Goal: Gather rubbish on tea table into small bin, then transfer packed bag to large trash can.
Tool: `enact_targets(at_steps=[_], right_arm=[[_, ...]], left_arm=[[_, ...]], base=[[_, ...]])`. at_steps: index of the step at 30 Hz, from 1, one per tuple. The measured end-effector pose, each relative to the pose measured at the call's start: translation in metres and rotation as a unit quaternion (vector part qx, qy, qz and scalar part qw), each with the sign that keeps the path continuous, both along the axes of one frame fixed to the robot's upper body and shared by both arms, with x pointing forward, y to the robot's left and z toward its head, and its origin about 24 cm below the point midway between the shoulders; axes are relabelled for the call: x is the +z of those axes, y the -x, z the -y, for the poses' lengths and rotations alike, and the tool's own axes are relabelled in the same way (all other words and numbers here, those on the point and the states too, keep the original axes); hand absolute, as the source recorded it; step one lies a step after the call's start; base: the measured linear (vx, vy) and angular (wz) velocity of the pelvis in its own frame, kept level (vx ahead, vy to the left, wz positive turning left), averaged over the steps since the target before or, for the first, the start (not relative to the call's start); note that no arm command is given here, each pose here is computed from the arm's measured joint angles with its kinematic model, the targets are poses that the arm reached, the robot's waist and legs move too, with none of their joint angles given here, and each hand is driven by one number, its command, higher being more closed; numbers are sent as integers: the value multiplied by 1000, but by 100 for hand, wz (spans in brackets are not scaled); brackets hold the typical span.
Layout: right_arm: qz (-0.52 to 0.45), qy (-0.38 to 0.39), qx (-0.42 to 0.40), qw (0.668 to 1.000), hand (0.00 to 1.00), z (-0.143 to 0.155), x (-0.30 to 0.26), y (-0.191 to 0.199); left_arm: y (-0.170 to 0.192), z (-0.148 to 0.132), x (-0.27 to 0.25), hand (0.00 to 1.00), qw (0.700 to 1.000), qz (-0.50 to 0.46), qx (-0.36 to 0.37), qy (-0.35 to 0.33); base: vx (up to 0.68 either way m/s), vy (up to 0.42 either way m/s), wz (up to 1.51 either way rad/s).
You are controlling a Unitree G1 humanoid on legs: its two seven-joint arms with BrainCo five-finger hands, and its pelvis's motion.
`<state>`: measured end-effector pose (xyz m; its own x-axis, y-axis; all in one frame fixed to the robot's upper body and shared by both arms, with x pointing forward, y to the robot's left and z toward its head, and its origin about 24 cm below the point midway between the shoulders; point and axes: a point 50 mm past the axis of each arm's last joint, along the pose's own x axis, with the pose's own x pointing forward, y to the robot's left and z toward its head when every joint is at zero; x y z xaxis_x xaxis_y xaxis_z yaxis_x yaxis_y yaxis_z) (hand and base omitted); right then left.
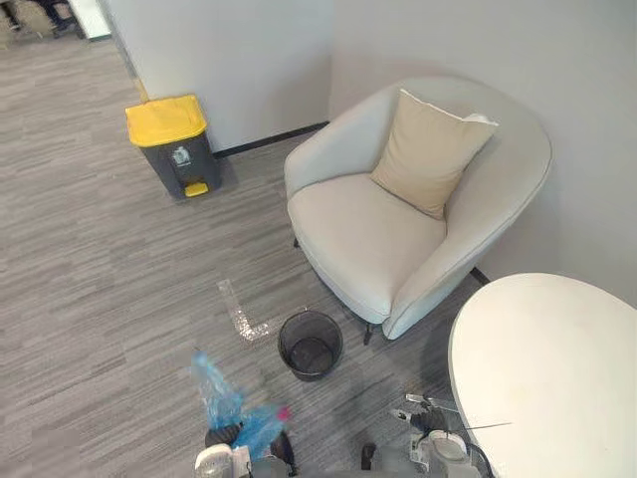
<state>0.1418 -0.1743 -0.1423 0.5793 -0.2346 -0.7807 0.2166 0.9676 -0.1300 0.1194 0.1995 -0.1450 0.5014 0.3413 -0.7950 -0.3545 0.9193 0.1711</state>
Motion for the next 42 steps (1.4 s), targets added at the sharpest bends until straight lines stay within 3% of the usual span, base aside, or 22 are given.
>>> enact_targets(at_steps=[6,9,19,26,34,38,42], right_arm=[[40,10,0,999,0,1,12,-24],[13,18,-11,1000,0,5,5,-6],[6,9,-56,998,0,9,3,-3],[-38,-6,-72,997,0,2,-8,15],[-51,-5,-90,995,0,6,-10,21],[-26,0,-103,994,0,12,-5,12],[-43,0,-133,990,0,17,-9,30]], left_arm=[[-7,17,2,100,1000,18,7,16],[-3,23,0,100,1000,10,5,22],[-18,24,5,100,999,26,-6,20],[-9,16,0,100,998,-5,-55,-5],[12,-2,-7,100,998,-43,-45,-21],[0,-3,-4,100,999,-26,-18,-13],[-4,0,-3,100,1000,-23,-20,-8]], base=[[-134,-198,29],[-270,-129,67],[-113,101,65],[-65,176,32],[77,49,26],[200,56,59],[312,-43,103]])
